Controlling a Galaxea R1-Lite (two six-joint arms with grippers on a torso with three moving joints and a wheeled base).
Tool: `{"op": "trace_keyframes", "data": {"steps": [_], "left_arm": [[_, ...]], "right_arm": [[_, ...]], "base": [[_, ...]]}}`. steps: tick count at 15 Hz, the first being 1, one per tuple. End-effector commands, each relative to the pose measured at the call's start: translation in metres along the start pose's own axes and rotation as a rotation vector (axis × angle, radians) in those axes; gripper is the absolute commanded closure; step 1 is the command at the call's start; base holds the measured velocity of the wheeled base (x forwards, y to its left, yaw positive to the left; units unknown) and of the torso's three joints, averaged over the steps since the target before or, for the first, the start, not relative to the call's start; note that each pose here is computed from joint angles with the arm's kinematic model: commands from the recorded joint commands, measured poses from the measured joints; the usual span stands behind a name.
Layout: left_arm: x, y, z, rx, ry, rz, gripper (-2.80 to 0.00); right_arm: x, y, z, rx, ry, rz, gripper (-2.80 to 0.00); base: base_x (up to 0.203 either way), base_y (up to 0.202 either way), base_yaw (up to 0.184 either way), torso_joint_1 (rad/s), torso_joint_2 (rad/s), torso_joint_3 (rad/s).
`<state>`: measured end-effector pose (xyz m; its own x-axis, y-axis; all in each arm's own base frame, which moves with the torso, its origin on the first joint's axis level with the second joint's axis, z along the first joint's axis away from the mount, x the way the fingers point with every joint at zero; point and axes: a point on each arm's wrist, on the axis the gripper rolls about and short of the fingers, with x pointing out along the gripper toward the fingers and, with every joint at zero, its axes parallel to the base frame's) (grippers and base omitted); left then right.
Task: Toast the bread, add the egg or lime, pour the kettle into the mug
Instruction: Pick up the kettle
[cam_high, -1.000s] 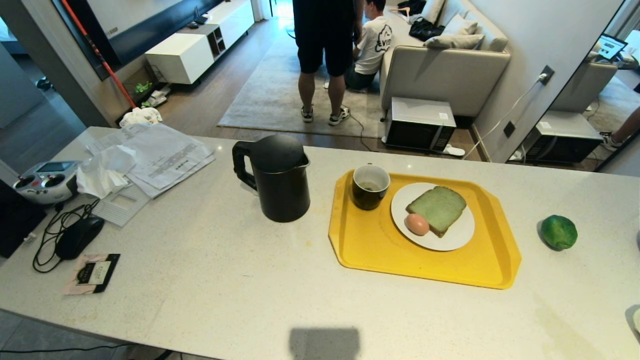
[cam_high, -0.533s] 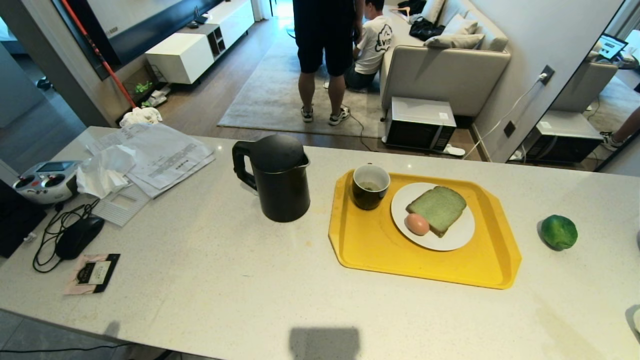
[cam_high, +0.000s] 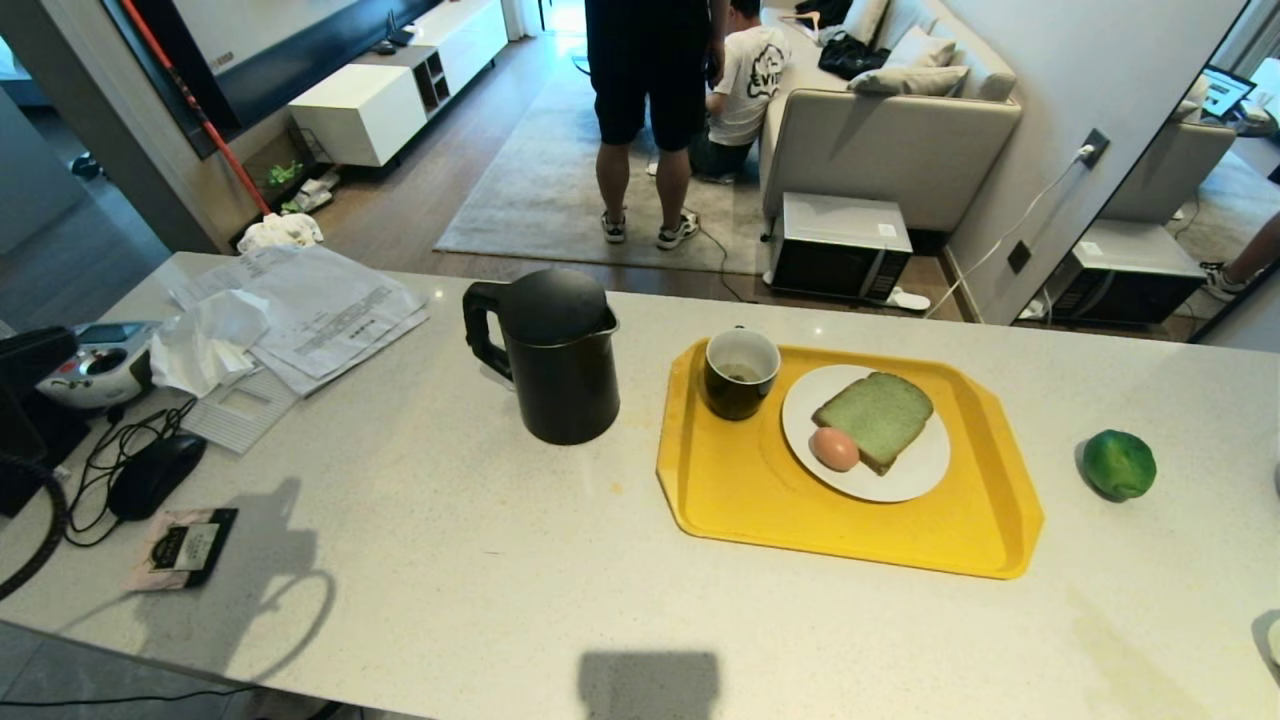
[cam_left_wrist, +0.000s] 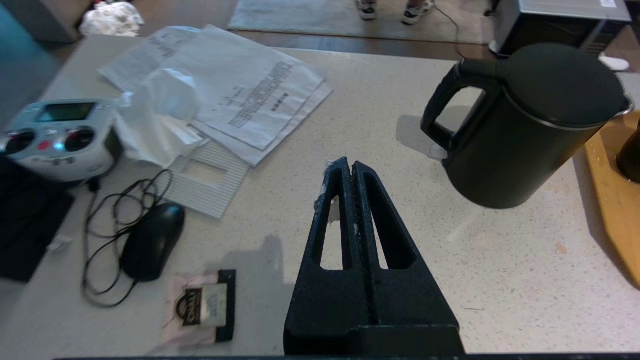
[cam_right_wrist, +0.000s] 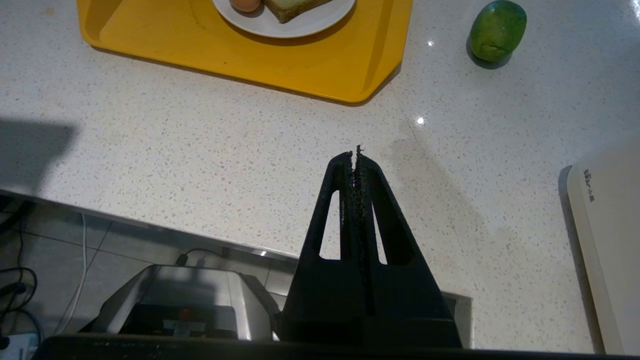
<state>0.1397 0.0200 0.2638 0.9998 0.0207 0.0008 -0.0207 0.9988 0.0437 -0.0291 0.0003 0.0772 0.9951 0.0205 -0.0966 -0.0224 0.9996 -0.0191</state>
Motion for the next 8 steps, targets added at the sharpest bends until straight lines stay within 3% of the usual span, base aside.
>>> {"op": "trace_keyframes", "data": {"steps": [1, 4, 8], "left_arm": [[0.054, 0.017, -0.046, -0.009, 0.057, -0.077, 0.0], [0.085, 0.023, -0.083, 0.01, 0.01, -0.188, 0.0], [0.109, 0.022, -0.104, 0.013, 0.002, -0.274, 0.0]], "right_arm": [[0.0, 0.0, 0.0, -0.001, 0.003, 0.001, 0.0], [0.0, 0.0, 0.0, -0.001, 0.003, 0.001, 0.0], [0.0, 0.0, 0.0, -0.001, 0.002, 0.001, 0.0]], "base": [[0.0, 0.0, 0.0, 0.0, 0.0, 0.0], [0.0, 0.0, 0.0, 0.0, 0.0, 0.0], [0.0, 0.0, 0.0, 0.0, 0.0, 0.0]]}}
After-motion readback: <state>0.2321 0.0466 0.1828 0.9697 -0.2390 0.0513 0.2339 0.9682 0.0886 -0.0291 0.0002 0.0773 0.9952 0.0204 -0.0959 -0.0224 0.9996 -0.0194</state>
